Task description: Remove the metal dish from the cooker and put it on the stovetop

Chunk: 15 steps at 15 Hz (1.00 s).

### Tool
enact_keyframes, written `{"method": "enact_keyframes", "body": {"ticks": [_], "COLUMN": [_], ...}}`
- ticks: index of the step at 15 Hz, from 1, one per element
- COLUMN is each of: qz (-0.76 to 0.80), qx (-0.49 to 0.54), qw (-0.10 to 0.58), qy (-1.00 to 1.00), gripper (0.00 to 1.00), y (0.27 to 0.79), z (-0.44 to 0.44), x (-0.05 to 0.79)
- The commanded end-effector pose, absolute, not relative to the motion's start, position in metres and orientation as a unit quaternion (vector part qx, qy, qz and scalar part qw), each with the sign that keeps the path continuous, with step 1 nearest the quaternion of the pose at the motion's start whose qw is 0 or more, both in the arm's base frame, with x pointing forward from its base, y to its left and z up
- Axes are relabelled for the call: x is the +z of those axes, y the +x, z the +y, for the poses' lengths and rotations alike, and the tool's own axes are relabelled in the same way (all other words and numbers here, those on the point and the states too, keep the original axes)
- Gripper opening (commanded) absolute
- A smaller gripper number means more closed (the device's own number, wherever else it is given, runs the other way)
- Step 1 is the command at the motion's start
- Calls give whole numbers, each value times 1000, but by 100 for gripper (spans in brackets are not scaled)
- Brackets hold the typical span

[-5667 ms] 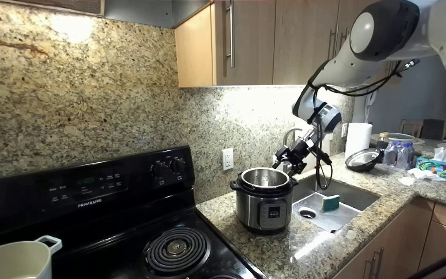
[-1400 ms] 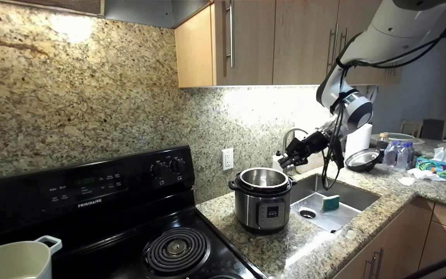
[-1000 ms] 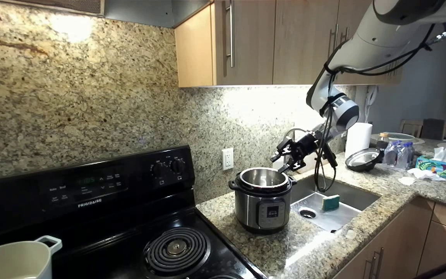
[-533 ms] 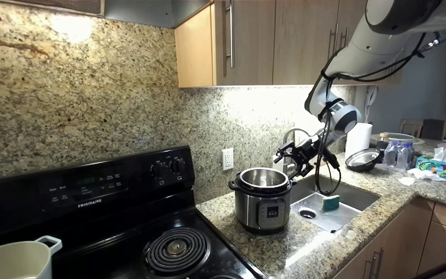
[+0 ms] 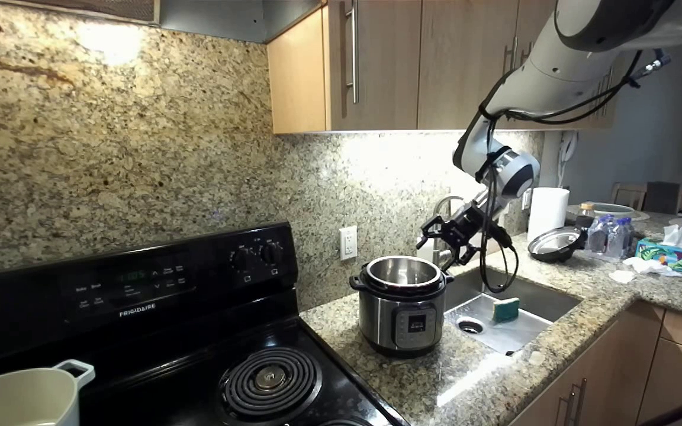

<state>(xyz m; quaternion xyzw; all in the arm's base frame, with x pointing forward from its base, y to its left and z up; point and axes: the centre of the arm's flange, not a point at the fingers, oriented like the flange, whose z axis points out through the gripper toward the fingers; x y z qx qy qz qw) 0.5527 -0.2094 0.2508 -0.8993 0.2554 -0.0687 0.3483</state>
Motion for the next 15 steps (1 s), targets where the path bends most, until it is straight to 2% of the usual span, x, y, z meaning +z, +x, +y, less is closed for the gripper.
{"method": "enact_keyframes", "body": {"ticks": [1,6,15], "qz": [261,270,311], "qx": [-48,-24,-40], "qw": [344,349,364], "qy": [-901,-897,-877], "gripper": [100,100,100], "y": [567,575,551], "z": [-199,-192,-216], "x": [250,234,238]}}
